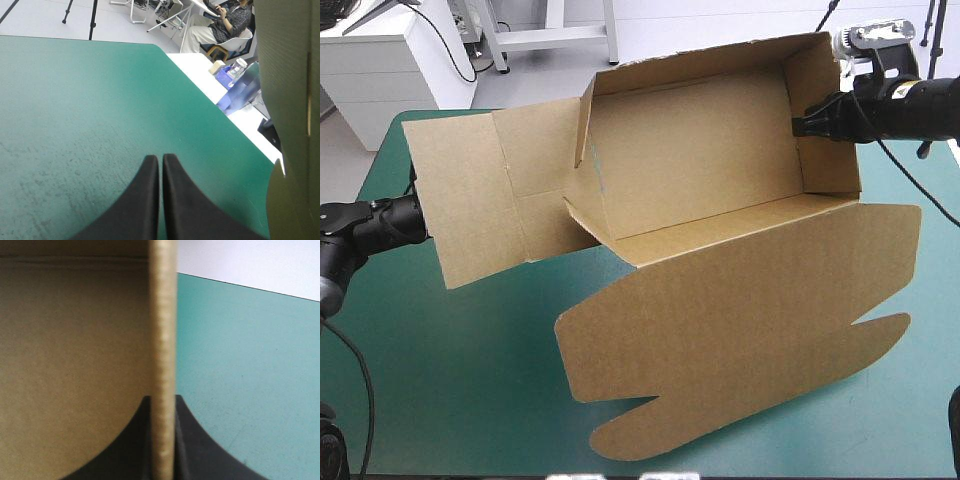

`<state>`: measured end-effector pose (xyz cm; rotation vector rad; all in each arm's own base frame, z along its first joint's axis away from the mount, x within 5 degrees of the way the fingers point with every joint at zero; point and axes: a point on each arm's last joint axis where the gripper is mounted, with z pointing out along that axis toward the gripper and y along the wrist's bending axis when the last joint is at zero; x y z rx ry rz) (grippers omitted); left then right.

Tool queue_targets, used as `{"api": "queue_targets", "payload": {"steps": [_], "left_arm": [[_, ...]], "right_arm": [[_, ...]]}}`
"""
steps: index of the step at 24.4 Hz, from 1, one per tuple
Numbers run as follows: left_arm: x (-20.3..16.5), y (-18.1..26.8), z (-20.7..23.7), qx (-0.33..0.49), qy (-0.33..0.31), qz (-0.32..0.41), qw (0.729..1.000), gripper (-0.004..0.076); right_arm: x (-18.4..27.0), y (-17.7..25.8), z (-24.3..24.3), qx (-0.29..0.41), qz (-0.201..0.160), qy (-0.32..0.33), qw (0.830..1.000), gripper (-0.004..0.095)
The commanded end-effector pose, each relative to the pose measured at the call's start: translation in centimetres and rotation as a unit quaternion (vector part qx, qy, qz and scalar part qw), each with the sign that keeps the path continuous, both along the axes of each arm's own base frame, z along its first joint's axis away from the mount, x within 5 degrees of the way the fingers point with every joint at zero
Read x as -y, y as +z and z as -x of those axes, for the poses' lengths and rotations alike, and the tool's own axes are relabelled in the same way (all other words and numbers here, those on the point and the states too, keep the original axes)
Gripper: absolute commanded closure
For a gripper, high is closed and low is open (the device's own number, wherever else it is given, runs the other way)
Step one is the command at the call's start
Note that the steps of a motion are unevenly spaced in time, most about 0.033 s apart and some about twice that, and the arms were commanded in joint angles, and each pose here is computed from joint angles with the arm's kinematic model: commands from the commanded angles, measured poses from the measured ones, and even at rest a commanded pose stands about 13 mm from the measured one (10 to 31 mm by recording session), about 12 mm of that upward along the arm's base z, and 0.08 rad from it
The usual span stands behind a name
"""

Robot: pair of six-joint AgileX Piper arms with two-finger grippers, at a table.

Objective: Fold the box

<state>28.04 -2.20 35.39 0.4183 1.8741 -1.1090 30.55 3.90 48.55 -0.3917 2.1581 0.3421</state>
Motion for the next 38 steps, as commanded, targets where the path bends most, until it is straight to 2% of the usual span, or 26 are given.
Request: {"api": "queue_targets", "payload": {"steps": [1, 4, 5, 6, 8, 12, 15, 16, 19, 24, 29, 38], "left_arm": [[1.6, 2.5, 1.3, 0.033, -0.055, 0.050, 0.997, 0.0678], [1.7, 2.8, 1.3, 0.035, -0.055, 0.065, 0.996, 0.0594], [1.7, 2.9, 1.2, 0.034, -0.053, 0.072, 0.995, 0.0554], [1.7, 3.1, 1.2, 0.036, -0.051, 0.084, 0.995, 0.0474], [1.7, 3.3, 1.2, 0.038, -0.049, 0.095, 0.994, 0.0400], [1.8, 3.3, 1.2, 0.034, -0.050, 0.097, 0.993, 0.0389], [2.2, 3.3, 1.3, 0.034, -0.058, 0.098, 0.993, 0.0367], [2.5, 3.3, 1.3, 0.034, -0.064, 0.100, 0.992, 0.0326], [2.7, 3.5, 1.3, 0.039, -0.066, 0.110, 0.991, 0.0276], [2.7, 3.7, 1.3, 0.041, -0.065, 0.113, 0.991, 0.0273], [3.6, 4.9, 1.4, 0.052, -0.085, 0.102, 0.990, 0.0169], [4.7, 6.7, 1.8, 0.080, -0.112, 0.082, 0.987, 0.0143]], "right_arm": [[0.0, 2.4, 0.9, 0.066, -0.034, -0.014, 0.997, 0.0929], [-0.4, 2.4, 0.9, 0.070, -0.027, -0.012, 0.997, 0.0927], [-0.6, 2.4, 0.9, 0.070, -0.022, -0.015, 0.997, 0.0927], [-1.1, 2.3, 0.8, 0.075, -0.008, -0.023, 0.997, 0.0927], [-1.9, 2.3, 0.8, 0.083, 0.011, -0.035, 0.996, 0.0927], [-3.2, 2.7, 0.9, 0.103, -0.006, -0.034, 0.994, 0.0927], [-3.2, 2.7, 0.6, 0.105, -0.005, -0.047, 0.993, 0.0927], [-3.1, 2.6, 0.5, 0.105, -0.002, -0.055, 0.993, 0.0927], [-3.2, 2.5, 0.4, 0.106, 0.008, -0.057, 0.993, 0.0927], [-3.2, 2.5, 0.4, 0.107, 0.009, -0.058, 0.993, 0.0927], [-3.2, 2.5, 0.4, 0.107, 0.010, -0.057, 0.992, 0.0927], [-3.5, 2.5, 0.5, 0.106, 0.005, -0.051, 0.993, 0.0927]]}}
